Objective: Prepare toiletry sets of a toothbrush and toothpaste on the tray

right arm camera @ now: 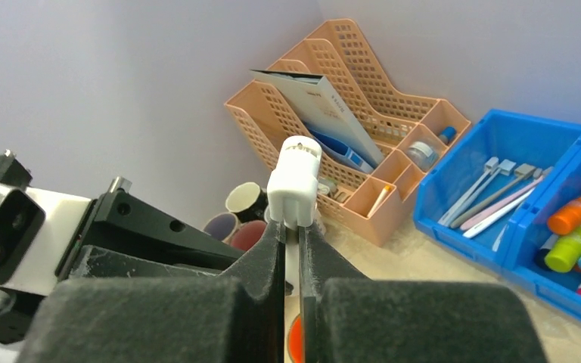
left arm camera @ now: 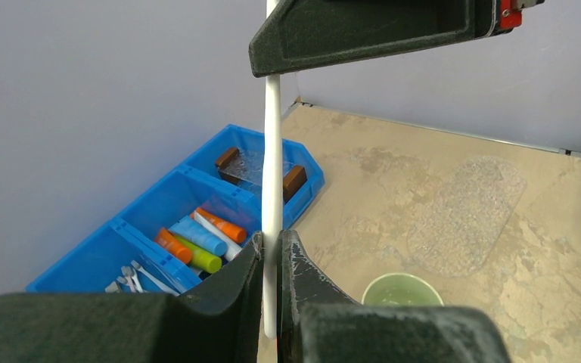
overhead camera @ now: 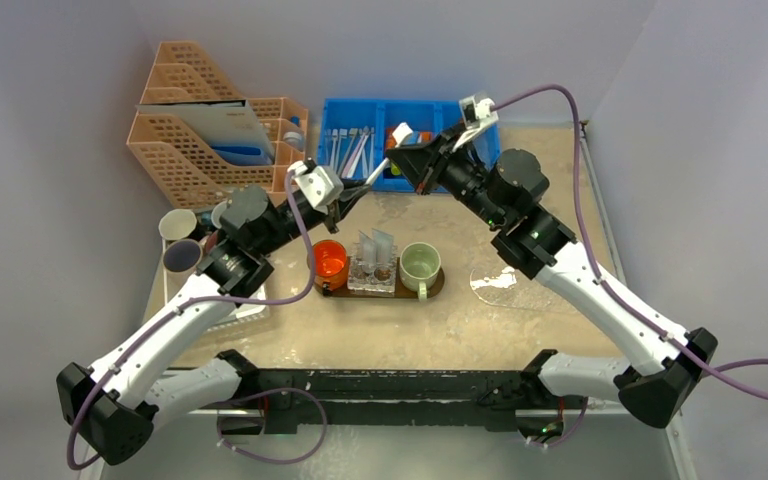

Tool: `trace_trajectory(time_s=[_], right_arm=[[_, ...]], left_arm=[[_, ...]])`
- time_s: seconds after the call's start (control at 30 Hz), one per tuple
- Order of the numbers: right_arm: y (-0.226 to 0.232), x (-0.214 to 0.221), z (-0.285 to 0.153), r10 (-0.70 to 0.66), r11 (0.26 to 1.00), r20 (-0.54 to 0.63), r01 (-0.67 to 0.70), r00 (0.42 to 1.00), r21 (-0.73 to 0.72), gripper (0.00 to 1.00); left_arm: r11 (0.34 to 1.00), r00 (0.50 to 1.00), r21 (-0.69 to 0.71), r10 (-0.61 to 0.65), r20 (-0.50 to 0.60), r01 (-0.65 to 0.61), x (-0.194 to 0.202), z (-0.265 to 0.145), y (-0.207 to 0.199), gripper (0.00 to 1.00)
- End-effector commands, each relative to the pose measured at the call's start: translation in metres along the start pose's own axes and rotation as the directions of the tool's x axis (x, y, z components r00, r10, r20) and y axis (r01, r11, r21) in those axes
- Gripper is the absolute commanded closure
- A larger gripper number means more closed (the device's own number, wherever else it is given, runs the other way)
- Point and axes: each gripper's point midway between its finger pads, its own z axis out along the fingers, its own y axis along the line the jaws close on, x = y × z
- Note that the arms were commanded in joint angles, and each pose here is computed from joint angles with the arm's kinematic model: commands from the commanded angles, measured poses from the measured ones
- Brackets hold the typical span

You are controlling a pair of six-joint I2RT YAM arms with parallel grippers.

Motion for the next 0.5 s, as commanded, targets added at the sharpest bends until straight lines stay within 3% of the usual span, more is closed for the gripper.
trace_trajectory(time_s=[0.0, 0.13, 0.47], right_arm=[[0.011, -0.009, -0.007, -0.1, 0.992, 0.031, 0.102, 0.994, -0.07, 1.0], [0.017, 0.0, -0.012, -0.176, 0.977, 0.001, 0.175, 0.984, -0.126, 1.0], [0.037, 0.016, -0.033, -0.353, 0.897, -0.041, 0.325, 0.935, -0.3, 1.0]], left_arm=[[1.0, 0.999, -0.01, 0.006, 0.034, -0.005, -0.01, -0.005, -0.001, 1.0], [0.999, 1.0, -0.032, -0.002, 0.021, 0.002, -0.006, -0.009, 0.001, 0.93], [0.974, 0.999, -0.225, -0.033, -0.013, 0.03, 0.005, -0.029, 0.028, 0.59]])
